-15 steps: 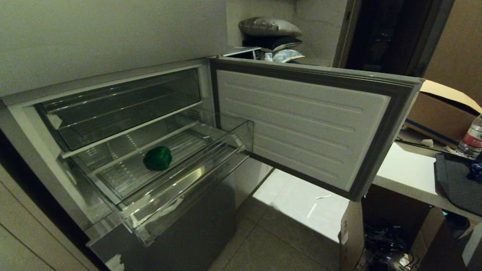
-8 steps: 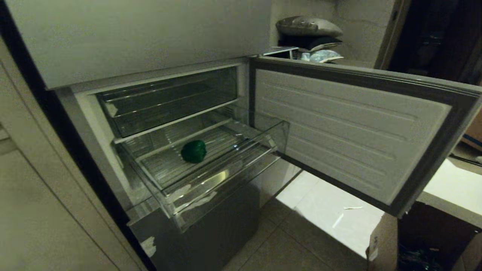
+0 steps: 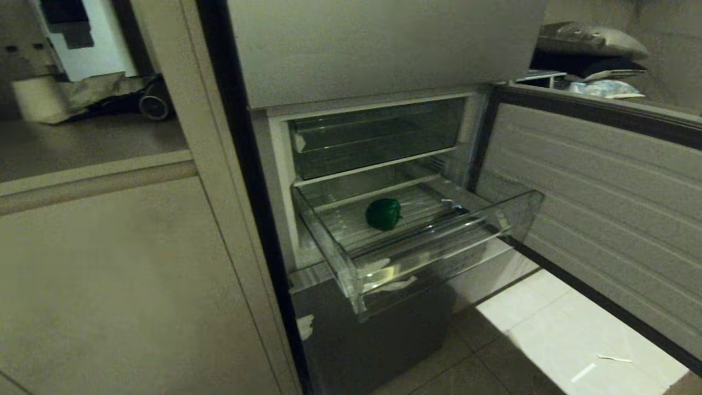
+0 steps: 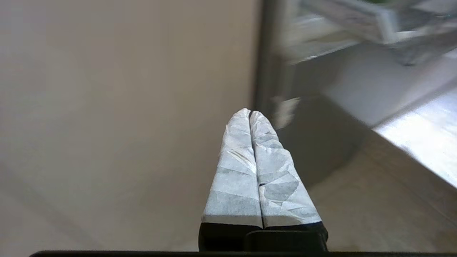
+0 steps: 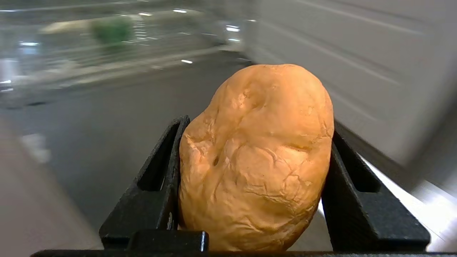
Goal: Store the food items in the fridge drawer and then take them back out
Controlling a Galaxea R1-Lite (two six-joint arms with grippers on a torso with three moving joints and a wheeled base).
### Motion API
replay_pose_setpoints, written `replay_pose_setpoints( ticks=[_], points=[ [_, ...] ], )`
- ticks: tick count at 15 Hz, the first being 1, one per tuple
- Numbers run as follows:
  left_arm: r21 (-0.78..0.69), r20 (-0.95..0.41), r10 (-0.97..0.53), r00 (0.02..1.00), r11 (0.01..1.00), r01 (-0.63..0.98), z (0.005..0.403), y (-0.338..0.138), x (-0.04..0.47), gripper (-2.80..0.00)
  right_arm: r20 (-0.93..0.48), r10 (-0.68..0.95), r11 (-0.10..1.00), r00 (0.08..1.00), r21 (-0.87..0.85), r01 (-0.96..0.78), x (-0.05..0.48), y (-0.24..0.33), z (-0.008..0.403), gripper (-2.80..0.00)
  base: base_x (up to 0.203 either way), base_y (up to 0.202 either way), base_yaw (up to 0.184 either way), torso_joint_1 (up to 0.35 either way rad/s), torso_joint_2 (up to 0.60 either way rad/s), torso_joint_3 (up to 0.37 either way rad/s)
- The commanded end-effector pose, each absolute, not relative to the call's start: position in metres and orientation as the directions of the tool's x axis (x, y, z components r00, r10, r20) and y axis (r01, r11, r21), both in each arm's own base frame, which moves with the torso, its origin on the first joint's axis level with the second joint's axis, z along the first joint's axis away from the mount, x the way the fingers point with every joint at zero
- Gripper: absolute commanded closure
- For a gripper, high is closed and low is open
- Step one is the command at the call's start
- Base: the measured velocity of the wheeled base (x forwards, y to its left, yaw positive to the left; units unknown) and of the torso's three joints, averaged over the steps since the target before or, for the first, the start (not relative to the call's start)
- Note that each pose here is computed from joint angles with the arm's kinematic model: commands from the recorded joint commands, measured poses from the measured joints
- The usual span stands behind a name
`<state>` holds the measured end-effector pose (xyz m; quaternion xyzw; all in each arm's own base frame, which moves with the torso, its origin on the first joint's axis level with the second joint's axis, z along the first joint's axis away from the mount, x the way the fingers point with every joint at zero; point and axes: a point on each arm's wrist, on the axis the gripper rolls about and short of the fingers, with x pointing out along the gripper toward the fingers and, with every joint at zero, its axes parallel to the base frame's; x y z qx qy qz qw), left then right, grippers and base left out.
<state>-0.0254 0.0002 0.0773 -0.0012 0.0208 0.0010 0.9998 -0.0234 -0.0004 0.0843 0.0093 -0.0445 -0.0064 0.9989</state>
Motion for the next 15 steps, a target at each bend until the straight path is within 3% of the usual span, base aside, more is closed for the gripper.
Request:
replay_pose_setpoints(
  ticks=[1, 4, 11, 15],
  points=[
    [-0.003, -0.043, 0.002, 0.999, 1.000, -0.002, 0.0773, 0.0003, -0.0253, 0.00, 0.060, -0.012, 1.000, 0.998, 0.006, 0.012, -0.0210, -0.0003, 0.0758, 0.00, 0.004, -0.008, 0.173, 0.002, 0.00, 0.006],
    [-0.003, -0.043, 0.002, 0.999, 1.000, -0.002, 0.0773, 0.0003, -0.0253, 0.00, 0.057, -0.003, 0.999, 0.998, -0.049, 0.006, -0.0209, -0.0001, 0.0755, 0.00, 0.002, -0.009, 0.175, 0.004, 0.00, 0.004],
    [-0.003, -0.043, 0.002, 0.999, 1.000, -0.002, 0.0773, 0.0003, -0.0253, 0.00, 0.058, -0.011, 1.000, 0.998, 0.019, 0.010, -0.0210, -0.0003, 0.0757, 0.00, 0.002, -0.007, 0.169, 0.001, 0.00, 0.003],
    [-0.003, -0.043, 0.003, 0.999, 1.000, -0.003, 0.0773, 0.0002, -0.0253, 0.00, 0.058, -0.008, 1.000, 0.998, -0.024, 0.009, -0.0208, -0.0002, 0.0760, 0.00, 0.000, -0.001, 0.024, 0.000, 0.00, 0.000]
  ],
)
